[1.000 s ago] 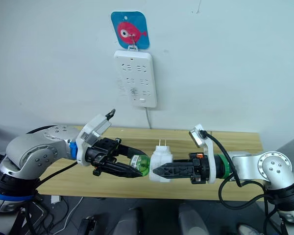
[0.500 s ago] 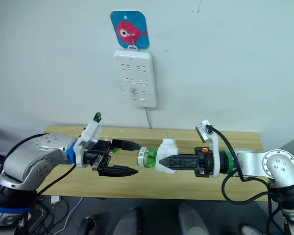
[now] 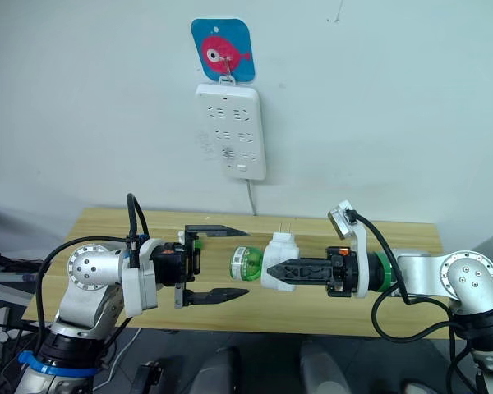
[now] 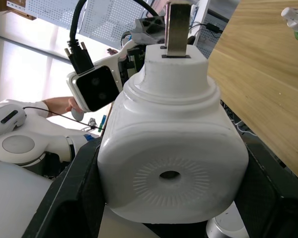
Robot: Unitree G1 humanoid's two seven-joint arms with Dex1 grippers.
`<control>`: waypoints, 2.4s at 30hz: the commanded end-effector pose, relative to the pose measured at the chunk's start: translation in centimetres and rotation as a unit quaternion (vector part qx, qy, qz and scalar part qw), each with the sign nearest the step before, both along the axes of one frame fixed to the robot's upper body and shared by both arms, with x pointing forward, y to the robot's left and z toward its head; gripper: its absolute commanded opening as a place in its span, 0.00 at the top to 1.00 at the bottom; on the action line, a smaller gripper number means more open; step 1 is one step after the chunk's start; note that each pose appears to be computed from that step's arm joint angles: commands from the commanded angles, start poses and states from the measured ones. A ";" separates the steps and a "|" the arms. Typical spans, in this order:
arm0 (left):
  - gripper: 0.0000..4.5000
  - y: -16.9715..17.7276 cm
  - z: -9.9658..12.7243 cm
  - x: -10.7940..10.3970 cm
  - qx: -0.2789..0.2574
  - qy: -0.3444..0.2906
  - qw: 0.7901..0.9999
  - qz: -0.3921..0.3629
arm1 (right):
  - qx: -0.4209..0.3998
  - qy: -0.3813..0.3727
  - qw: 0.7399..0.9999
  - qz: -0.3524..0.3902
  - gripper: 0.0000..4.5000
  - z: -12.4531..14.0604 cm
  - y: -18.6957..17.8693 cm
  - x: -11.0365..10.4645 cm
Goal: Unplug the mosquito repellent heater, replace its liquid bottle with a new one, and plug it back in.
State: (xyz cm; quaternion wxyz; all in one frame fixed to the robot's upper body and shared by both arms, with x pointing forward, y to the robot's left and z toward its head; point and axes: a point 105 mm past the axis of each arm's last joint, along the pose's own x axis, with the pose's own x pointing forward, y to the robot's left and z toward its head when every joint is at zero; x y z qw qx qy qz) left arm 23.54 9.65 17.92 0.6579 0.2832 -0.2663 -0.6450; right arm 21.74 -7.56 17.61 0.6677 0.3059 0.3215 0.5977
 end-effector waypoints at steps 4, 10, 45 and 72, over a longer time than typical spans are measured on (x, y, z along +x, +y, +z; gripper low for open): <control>0.04 -0.5 0.2 -0.5 -0.001 -0.021 0.999 -0.025 | 0.016 -0.018 1.000 0.005 0.33 1.2 0.0 -0.3; 0.38 -0.7 0.2 -0.6 -0.004 -0.013 0.999 -0.034 | 0.016 -0.018 1.000 0.006 0.33 1.2 0.0 -0.4; 0.48 4.3 4.4 0.7 0.065 0.662 0.744 0.063 | -0.006 -0.009 1.000 0.000 0.33 0.5 -0.4 -0.4; 0.13 4.3 1.0 1.0 0.072 0.450 0.883 0.111 | 0.011 -0.013 1.000 -0.004 0.33 0.9 -0.1 -0.1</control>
